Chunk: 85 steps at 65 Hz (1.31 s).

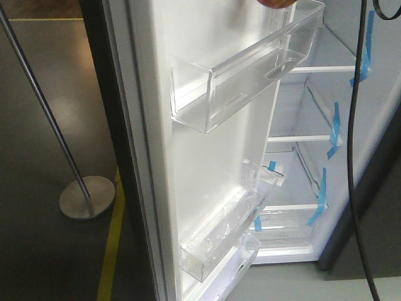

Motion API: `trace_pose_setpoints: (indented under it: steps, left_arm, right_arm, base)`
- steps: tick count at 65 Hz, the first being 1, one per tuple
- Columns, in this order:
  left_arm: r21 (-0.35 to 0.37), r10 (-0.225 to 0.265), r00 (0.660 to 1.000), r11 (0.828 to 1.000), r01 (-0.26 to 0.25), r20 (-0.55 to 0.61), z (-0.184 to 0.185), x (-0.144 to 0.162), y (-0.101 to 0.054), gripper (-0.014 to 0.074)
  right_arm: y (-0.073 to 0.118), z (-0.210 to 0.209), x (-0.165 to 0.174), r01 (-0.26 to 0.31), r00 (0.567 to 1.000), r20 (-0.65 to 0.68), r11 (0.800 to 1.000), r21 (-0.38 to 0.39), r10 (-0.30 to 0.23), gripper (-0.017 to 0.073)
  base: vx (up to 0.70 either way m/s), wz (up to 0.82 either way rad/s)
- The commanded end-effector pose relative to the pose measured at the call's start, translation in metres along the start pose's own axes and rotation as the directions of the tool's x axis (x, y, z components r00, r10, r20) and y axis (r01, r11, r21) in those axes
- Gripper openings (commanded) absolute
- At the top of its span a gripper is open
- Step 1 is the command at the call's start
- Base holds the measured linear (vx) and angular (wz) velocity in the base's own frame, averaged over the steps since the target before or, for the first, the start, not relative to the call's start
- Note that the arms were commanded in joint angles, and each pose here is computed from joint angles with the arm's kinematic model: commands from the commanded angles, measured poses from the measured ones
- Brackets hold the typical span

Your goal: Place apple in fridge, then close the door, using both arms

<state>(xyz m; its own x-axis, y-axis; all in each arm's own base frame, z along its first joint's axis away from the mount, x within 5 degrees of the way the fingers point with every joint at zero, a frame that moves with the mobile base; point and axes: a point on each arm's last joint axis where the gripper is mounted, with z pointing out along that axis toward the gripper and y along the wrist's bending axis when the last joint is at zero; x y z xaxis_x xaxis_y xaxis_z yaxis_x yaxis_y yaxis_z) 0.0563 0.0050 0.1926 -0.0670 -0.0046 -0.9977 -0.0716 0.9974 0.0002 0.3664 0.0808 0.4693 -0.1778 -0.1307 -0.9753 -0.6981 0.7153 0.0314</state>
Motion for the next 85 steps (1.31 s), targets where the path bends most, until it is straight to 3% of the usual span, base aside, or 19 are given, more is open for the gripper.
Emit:
trace_pose_setpoints:
  steps: [1,25,37,46,57,60,72,85]
  left_arm:
    - [0.020,-0.010,0.995,1.000,0.008,0.100,-0.003,-0.013,-0.001,-0.0007]
    - [0.020,-0.010,0.995,1.000,0.008,0.100,-0.003,-0.013,-0.001,-0.0007]
    - [0.020,-0.010,0.995,1.000,0.008,0.100,-0.003,-0.013,-0.001,-0.0007]
    - [0.020,-0.010,0.995,1.000,0.008,0.100,-0.003,-0.013,-0.001,-0.0007]
    - [0.020,-0.010,0.995,1.000,0.008,0.100,-0.003,-0.013,-0.001,-0.0007]
    - [0.020,-0.010,0.995,1.000,0.008,0.100,-0.003,-0.013,-0.001,-0.0007]
    - [0.020,-0.010,0.995,1.000,0.008,0.100,-0.003,-0.013,-0.001,-0.0007]
    - [0.021,-0.009,0.994,1.000,0.007,0.107,-0.003,-0.014,-0.002,-0.0007]
  right_arm:
    - [0.005,-0.017,-0.022,0.005,0.997,0.078,0.998,0.062,-0.010,0.0686]
    - [0.007,-0.024,-0.026,0.047,0.996,0.069,0.993,0.112,-0.054,0.0654]
    - [0.032,-0.062,-0.053,0.135,0.975,0.153,0.978,0.160,-0.159,0.0571]
    - [0.061,-0.099,-0.071,0.167,0.958,0.205,0.971,0.171,-0.201,0.0401]
    - [0.097,-0.141,-0.080,0.224,0.948,0.190,0.960,0.170,-0.255,0.0033]
    - [0.105,-0.150,-0.080,0.243,0.948,0.171,0.957,0.161,-0.270,-0.0017]
    - [0.124,-0.173,-0.062,0.204,0.965,0.126,0.962,0.182,-0.229,-0.0003]
    - [0.139,-0.186,-0.006,0.142,0.983,0.089,0.967,0.213,-0.163,-0.0004]
  base:
    - [0.00,0.00]
    - [0.00,0.00]
    - [0.00,0.00]
    - [0.00,0.00]
    - [0.00,0.00]
    - [0.00,0.00]
    - [0.00,0.00]
    - [0.00,0.00]
